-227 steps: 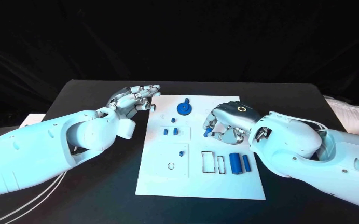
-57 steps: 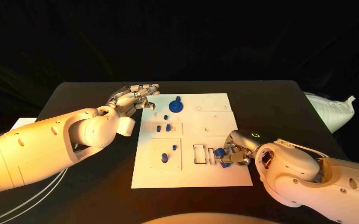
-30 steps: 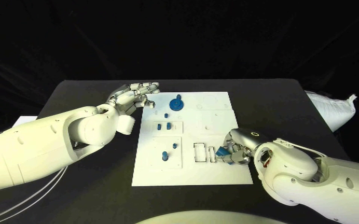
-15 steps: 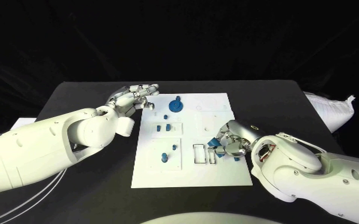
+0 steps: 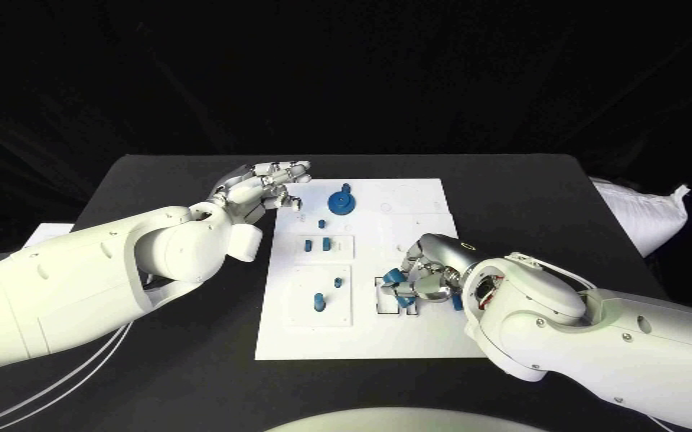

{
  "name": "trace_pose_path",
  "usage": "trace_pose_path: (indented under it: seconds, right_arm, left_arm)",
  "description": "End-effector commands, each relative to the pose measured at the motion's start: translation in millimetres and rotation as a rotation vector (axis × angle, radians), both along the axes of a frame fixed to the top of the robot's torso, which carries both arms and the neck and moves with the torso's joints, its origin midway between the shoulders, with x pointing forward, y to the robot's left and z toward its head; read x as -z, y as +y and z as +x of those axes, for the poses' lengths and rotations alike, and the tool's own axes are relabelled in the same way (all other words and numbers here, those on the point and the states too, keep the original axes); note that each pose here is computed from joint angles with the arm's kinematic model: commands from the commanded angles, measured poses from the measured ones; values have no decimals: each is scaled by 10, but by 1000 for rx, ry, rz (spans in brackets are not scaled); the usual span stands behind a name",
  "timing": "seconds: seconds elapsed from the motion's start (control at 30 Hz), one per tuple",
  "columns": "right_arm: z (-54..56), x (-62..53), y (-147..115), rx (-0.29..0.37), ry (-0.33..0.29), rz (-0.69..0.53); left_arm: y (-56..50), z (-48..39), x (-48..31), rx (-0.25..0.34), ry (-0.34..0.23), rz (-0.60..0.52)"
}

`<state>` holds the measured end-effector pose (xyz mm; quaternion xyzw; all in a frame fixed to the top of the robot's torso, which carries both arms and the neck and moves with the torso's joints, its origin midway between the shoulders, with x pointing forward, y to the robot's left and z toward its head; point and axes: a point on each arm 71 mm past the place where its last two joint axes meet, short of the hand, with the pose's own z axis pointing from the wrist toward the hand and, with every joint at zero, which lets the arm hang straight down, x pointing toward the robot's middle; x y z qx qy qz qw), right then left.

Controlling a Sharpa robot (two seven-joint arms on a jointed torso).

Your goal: Assemble the parts on the task board

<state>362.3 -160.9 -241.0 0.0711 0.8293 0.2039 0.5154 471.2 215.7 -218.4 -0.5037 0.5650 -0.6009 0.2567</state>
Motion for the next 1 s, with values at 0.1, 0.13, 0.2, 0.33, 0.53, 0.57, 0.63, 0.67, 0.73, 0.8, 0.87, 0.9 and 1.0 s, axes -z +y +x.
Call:
trace_pose_path:
  seconds: [0.1, 0.13, 0.2, 0.33, 0.53, 0.57, 0.63, 0.67, 0.73, 0.8, 0.87, 0.9, 1.0]
  right_arm:
    - [4, 57, 13, -16, 24, -105]
    - [5, 59, 19, -18, 23, -110]
    - [4, 62, 31, -22, 24, -117]
    - [1, 71, 54, -31, 31, -136]
    - [7, 69, 58, -36, 16, -165]
    - [8, 69, 58, -37, 13, -167]
    - [15, 66, 62, -38, 2, -175]
    - [17, 66, 63, -39, -1, -177]
    - [22, 63, 67, -41, -10, -183]
    - [28, 60, 71, -46, -22, -194]
    - [32, 62, 74, -52, -27, -206]
    - [34, 64, 75, -55, -28, -212]
    - [37, 70, 78, -64, -31, -230]
  left_arm:
    - [-27, -11, -11, 21, -3, -16]
    - [-28, -12, -11, 21, -3, -16]
    - [-30, -12, -11, 21, -3, -16]
    - [-34, -11, -11, 22, -3, -16]
    - [-33, -13, -12, 23, -2, -16]
    - [-33, -13, -12, 22, -2, -16]
    - [-32, -14, -12, 23, -2, -16]
    - [-32, -14, -12, 23, -2, -16]
    - [-34, -15, -12, 23, -2, -16]
    - [-36, -17, -13, 24, -2, -17]
    - [-36, -19, -14, 25, -1, -17]
    - [-36, -19, -14, 25, -1, -17]
    - [-33, -20, -14, 24, -1, -16]
